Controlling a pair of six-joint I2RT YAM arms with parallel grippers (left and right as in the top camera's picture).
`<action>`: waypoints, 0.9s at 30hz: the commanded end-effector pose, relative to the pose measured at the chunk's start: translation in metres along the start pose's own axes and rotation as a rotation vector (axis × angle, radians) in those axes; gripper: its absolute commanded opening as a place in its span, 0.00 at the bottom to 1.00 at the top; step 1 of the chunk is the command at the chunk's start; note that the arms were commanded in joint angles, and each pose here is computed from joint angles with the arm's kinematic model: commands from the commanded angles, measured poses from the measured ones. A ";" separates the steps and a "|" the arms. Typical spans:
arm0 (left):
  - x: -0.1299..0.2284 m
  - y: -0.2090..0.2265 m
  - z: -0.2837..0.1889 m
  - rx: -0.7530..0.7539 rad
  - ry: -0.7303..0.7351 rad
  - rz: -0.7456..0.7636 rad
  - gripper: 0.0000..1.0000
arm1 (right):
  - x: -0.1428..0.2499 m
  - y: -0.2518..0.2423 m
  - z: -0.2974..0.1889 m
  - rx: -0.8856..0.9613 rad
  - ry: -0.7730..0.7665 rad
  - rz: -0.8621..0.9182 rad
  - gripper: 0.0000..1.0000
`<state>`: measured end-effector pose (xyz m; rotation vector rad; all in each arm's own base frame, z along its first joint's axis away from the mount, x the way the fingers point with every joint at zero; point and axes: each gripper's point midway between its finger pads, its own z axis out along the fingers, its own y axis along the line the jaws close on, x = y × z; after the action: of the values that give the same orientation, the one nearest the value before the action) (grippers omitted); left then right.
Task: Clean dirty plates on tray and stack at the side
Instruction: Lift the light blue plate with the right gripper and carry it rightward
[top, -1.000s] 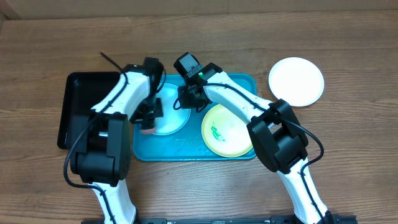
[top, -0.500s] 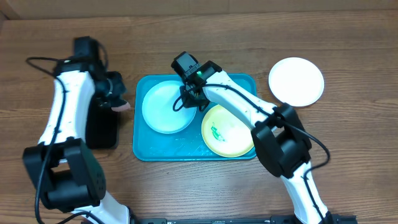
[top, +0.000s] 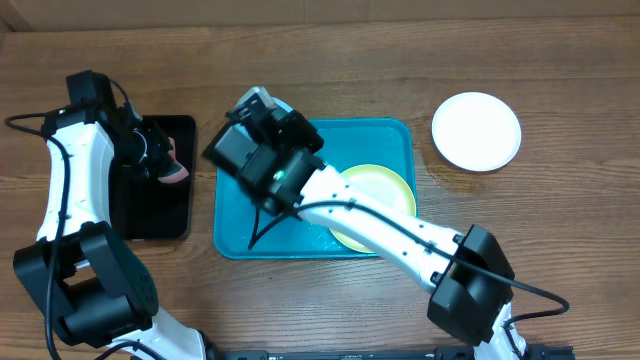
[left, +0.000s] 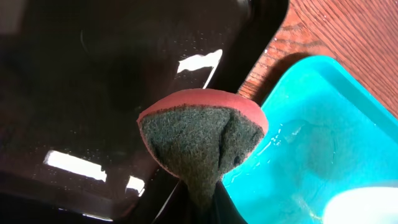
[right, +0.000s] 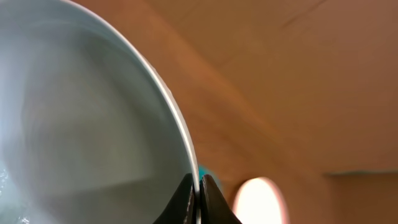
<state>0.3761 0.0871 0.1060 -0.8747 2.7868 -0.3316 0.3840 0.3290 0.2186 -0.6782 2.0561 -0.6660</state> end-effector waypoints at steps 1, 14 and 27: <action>0.000 0.000 -0.002 0.023 0.000 0.017 0.04 | -0.019 -0.042 -0.024 0.237 -0.053 -0.149 0.04; 0.002 -0.005 -0.003 0.050 0.008 0.017 0.04 | -0.038 -0.055 -0.044 0.372 -0.092 -0.207 0.04; 0.002 -0.005 -0.002 0.051 0.008 0.017 0.05 | 0.020 -0.007 0.054 -0.346 0.166 0.298 0.04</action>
<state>0.3771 0.0845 0.1073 -0.8775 2.7788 -0.3788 0.4110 0.3012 0.2100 -0.6868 2.1247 -0.6716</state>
